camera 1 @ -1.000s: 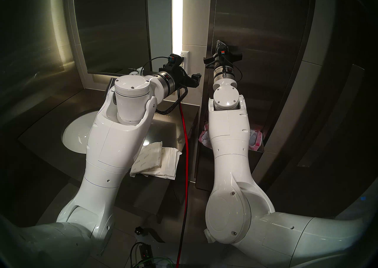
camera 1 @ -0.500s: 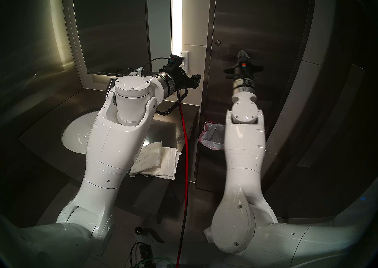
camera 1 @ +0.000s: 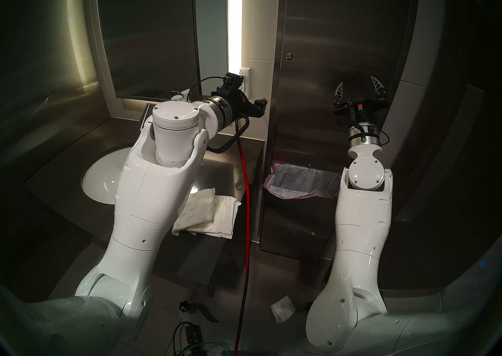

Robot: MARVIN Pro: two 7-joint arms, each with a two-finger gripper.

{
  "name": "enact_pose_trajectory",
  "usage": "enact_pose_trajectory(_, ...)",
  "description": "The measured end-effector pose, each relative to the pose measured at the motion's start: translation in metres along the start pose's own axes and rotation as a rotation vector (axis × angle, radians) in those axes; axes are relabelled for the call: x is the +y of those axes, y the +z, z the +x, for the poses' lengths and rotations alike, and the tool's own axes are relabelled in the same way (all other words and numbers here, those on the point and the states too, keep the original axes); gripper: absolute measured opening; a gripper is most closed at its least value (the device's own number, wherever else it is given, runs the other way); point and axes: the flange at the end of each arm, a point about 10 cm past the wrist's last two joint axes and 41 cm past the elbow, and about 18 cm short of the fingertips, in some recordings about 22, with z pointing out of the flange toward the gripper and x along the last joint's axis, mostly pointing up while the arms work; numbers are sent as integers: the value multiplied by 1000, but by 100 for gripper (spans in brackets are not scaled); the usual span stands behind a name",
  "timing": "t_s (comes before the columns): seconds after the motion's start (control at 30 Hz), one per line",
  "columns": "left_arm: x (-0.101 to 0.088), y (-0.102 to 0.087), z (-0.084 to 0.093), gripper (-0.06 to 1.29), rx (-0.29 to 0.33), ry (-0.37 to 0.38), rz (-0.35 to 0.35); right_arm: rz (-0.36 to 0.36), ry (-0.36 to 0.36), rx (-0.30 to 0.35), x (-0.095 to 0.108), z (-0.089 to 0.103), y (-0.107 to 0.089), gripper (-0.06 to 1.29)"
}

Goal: Twist key and open towel dispenser

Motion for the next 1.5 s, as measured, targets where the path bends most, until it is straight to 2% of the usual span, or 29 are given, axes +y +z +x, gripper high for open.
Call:
enact_pose_trajectory(0.17, 0, 0, 0, 126, 0, 0, 0, 150, -55, 132, -19, 30, -3, 124)
enact_pose_trajectory(0.27, 0, 0, 0, 126, 1, 0, 0, 270, -111, 219, -35, 48, -3, 124)
enact_pose_trajectory(0.43, 0, 0, 0, 126, 1, 0, 0, 427, -212, 284, -49, 56, 1, 124)
enact_pose_trajectory(0.47, 0, 0, 0, 126, 1, 0, 0, 453, -233, 294, -51, 57, 3, 119)
enact_pose_trajectory(0.5, 0, 0, 1, 126, 1, 0, 0, 477, -249, 302, -52, 58, 5, 88)
enact_pose_trajectory(0.53, 0, 0, 1, 126, 1, 0, 0, 497, -264, 309, -52, 59, 7, 64)
enact_pose_trajectory(0.57, 0, 0, 1, 126, 1, 1, 0, 520, -283, 317, -53, 61, 9, 76)
enact_pose_trajectory(0.6, 0, 0, 1, 126, 1, 1, 1, 543, -302, 325, -53, 62, 13, 106)
enact_pose_trajectory(0.67, 0, 0, 1, 126, 1, 1, 1, 572, -326, 332, -54, 63, 18, 123)
enact_pose_trajectory(0.7, 0, 0, 1, 126, 1, 1, 1, 584, -334, 332, -55, 63, 20, 123)
enact_pose_trajectory(0.93, 0, 0, 1, 126, 1, 1, 1, 635, -355, 308, -61, 56, 37, 123)
enact_pose_trajectory(1.13, 0, 0, 1, 126, 2, 1, 1, 638, -352, 292, -63, 56, 52, 123)
enact_pose_trajectory(1.33, 0, 0, 1, 126, 2, 1, 1, 590, -321, 282, -62, 58, 70, 123)
enact_pose_trajectory(1.5, 0, 0, 1, 126, 2, 2, 1, 514, -291, 291, -52, 66, 80, 123)
